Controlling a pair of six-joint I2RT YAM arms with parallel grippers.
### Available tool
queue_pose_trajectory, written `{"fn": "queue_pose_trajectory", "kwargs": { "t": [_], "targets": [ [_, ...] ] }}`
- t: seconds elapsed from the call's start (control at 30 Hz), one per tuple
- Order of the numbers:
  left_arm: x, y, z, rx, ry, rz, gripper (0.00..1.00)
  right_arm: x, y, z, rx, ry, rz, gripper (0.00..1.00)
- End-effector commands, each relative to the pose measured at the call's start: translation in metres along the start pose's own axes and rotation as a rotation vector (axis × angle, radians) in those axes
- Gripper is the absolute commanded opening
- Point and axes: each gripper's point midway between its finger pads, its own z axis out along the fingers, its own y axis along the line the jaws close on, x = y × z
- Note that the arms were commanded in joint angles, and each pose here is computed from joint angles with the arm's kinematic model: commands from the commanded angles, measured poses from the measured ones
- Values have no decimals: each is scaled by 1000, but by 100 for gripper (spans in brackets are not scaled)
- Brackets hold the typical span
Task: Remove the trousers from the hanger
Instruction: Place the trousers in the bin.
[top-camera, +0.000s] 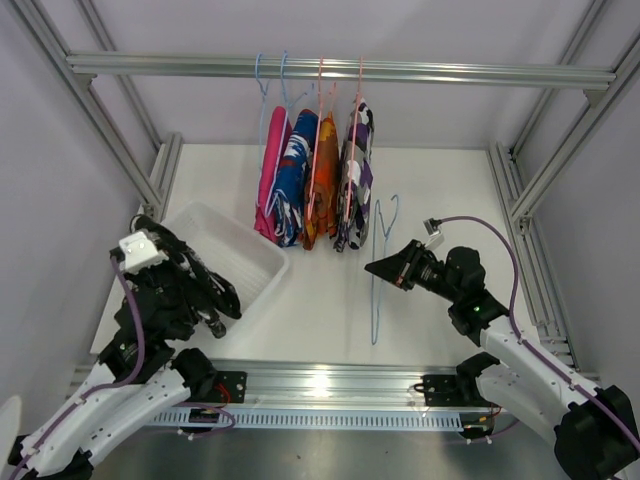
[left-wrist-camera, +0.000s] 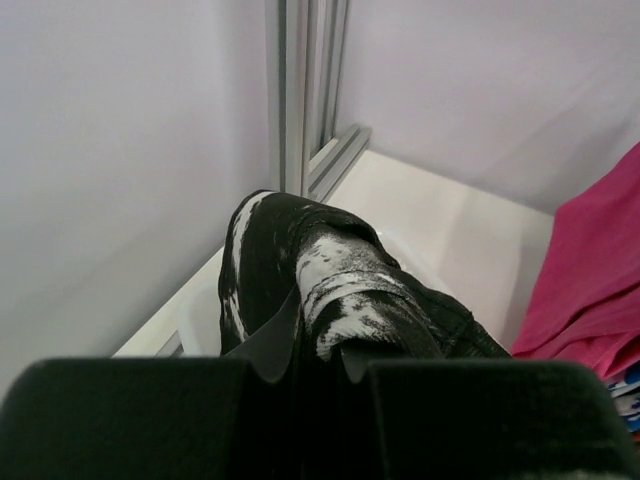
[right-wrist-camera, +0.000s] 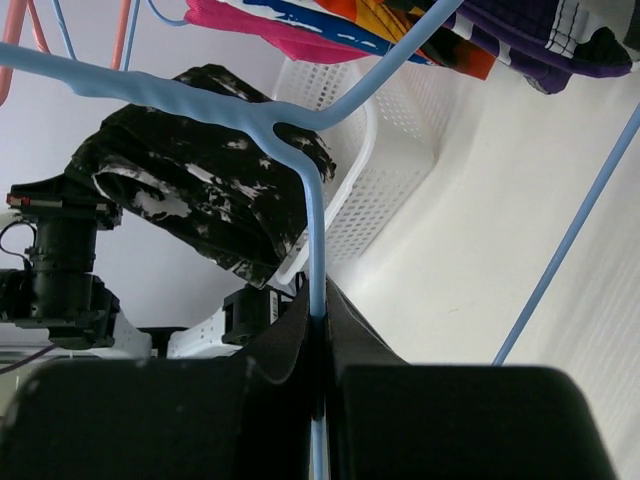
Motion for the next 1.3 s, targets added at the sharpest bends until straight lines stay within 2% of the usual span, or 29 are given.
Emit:
{"fn": "queue_pose_trajectory", "kwargs": {
  "t": [0.0,0.23,0.57,0.73,0.93,0.97,1.0,1.03,1.07,1.13,1.17,1.2,1.27],
  "targets": [
    [-18,-7,5,-18,4,-150,1,-8,10,-2,-47,-27,-62,0],
    [2,-20,17,-82,77,-68,1,-10,6,-6,-35,-33,-68,0],
    [19,-51,35,-111,131,-29,1,-15,7,-17,-18,-59,-98,0],
    [41,-61,49,-147,183,40,1,-19,5,-25,-1,-75,-113,0],
    [48,-72,61,-164,195,39,1,-21,-2,-29,15,-82,-116,0],
    [51,-76,63,-157,201,49,22,-21,-3,-29,18,-79,-115,0],
    [52,-82,65,-142,204,47,36,-21,-4,-30,21,-80,-112,0],
    [51,-86,67,-130,204,45,46,-21,-4,-30,20,-79,-114,0],
    [54,-90,68,-121,215,61,60,-22,-4,-30,21,-78,-117,0],
    [51,-98,70,-97,221,56,80,-22,-5,-31,22,-80,-120,0],
    [52,-99,71,-92,227,62,96,-22,-5,-31,23,-81,-124,0],
    [50,-100,71,-90,226,58,99,-23,-6,-31,26,-84,-123,0],
    [48,-100,69,-85,230,39,99,-23,-8,-29,26,-83,-123,0]
  ]
}}
